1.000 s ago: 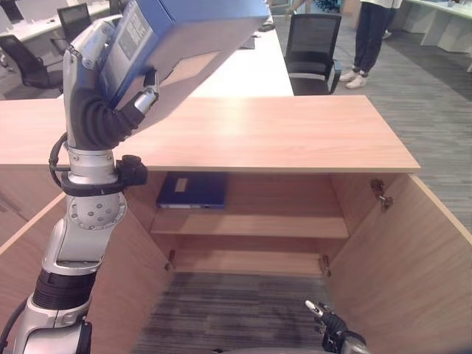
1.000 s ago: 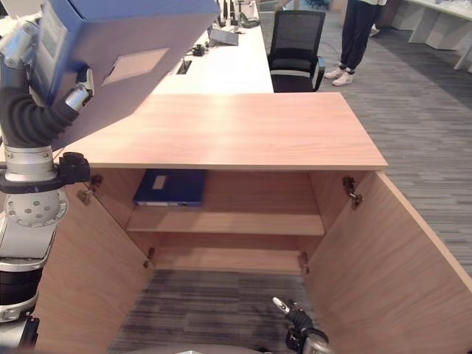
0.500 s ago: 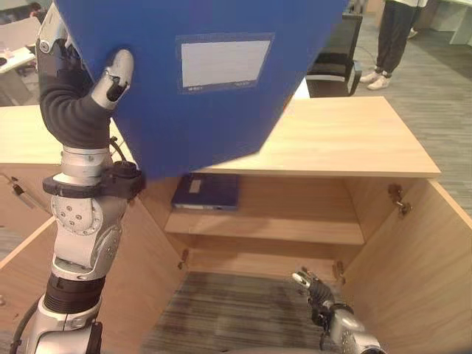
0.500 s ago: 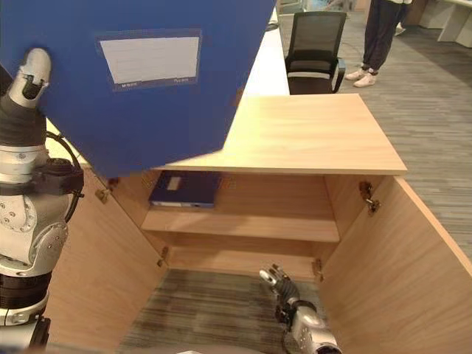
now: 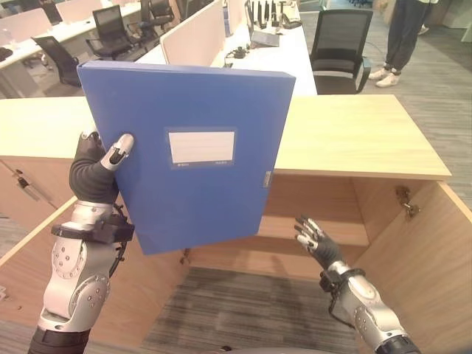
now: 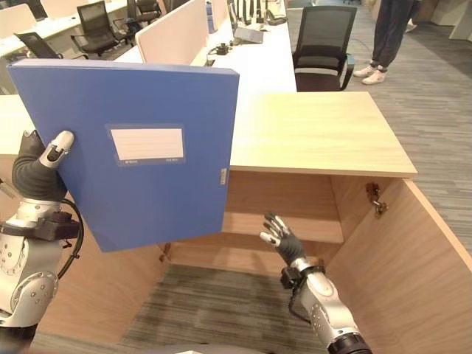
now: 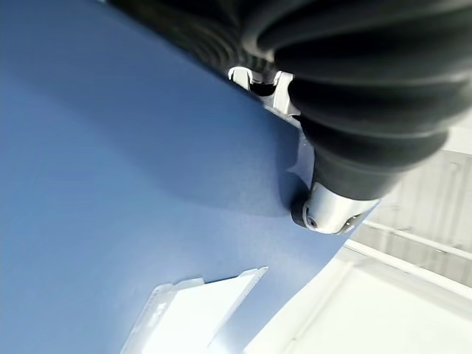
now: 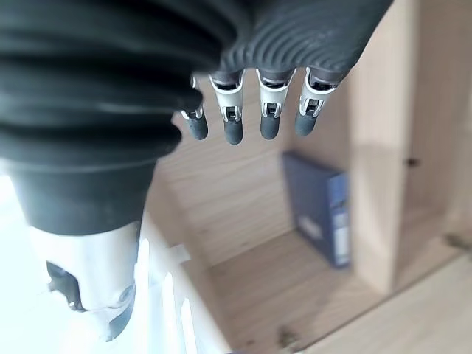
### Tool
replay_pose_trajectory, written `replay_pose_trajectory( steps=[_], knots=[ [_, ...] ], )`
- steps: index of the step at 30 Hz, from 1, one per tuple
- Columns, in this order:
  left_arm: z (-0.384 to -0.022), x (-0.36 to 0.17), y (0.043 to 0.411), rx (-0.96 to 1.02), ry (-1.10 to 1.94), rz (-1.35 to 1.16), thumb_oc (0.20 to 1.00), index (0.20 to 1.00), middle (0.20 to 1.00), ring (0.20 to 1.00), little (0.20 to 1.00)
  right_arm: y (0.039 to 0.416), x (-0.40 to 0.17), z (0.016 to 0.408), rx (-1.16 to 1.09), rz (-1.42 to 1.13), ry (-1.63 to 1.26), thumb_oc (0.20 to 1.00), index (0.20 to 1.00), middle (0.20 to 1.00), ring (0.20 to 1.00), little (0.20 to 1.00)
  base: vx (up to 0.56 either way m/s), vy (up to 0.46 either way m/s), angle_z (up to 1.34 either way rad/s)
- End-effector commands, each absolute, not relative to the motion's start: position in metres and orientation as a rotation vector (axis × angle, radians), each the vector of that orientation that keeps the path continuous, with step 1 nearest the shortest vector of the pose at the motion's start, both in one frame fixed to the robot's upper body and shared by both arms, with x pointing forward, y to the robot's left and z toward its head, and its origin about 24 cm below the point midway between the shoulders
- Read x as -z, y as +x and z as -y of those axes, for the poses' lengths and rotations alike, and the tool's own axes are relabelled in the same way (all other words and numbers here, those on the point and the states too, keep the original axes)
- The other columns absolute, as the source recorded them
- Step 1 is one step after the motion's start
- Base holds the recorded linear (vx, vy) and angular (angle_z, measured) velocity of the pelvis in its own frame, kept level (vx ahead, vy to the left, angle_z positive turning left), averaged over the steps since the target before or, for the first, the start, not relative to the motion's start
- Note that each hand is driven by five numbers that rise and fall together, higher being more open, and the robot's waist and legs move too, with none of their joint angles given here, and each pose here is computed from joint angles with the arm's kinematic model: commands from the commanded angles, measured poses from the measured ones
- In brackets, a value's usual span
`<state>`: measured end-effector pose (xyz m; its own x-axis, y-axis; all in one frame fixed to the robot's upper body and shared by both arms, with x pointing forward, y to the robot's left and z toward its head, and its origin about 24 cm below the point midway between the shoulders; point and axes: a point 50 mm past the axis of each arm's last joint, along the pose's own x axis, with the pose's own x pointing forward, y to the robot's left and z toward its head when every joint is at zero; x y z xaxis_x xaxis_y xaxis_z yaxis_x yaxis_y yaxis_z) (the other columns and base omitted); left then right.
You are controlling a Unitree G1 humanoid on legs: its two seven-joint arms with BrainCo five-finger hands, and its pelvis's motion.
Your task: Put the empty folder in the office cabinet
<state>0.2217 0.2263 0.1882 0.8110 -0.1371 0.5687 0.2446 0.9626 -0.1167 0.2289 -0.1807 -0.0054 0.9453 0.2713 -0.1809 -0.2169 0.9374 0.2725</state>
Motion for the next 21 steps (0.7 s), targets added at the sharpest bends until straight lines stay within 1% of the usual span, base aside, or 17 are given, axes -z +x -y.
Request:
replay_pose_trajectory(
  steps=[1, 5, 11, 21],
  knots=[
    [-0.232, -0.208, 0.219, 0.206, -0.152, 0.697, 0.200, 0.200, 0.200, 0.200, 0.200, 0.248, -0.039, 0.172, -0.349, -0.012, 0.241, 1.000, 1.000, 1.000, 1.000, 1.000, 0.00, 0.000, 0.00],
    [-0.229, -0.201, 0.220, 0.208, -0.140, 0.675, 0.200, 0.200, 0.200, 0.200, 0.200, 0.249, -0.058, 0.170, -0.413, 0.055, 0.205, 1.000, 1.000, 1.000, 1.000, 1.000, 0.00, 0.000, 0.00],
    [-0.219, -0.194, 0.226, 0.249, -0.106, 0.644, 0.200, 0.200, 0.200, 0.200, 0.200, 0.249, -0.083, 0.152, -0.548, 0.136, 0.229, 1.000, 1.000, 1.000, 1.000, 1.000, 0.00, 0.000, 0.00],
    [-0.198, -0.189, 0.233, 0.344, -0.098, 0.621, 0.200, 0.200, 0.200, 0.200, 0.200, 0.255, -0.093, 0.127, -0.641, 0.171, 0.250, 1.000, 1.000, 1.000, 1.000, 1.000, 0.00, 0.000, 0.00]
  ],
)
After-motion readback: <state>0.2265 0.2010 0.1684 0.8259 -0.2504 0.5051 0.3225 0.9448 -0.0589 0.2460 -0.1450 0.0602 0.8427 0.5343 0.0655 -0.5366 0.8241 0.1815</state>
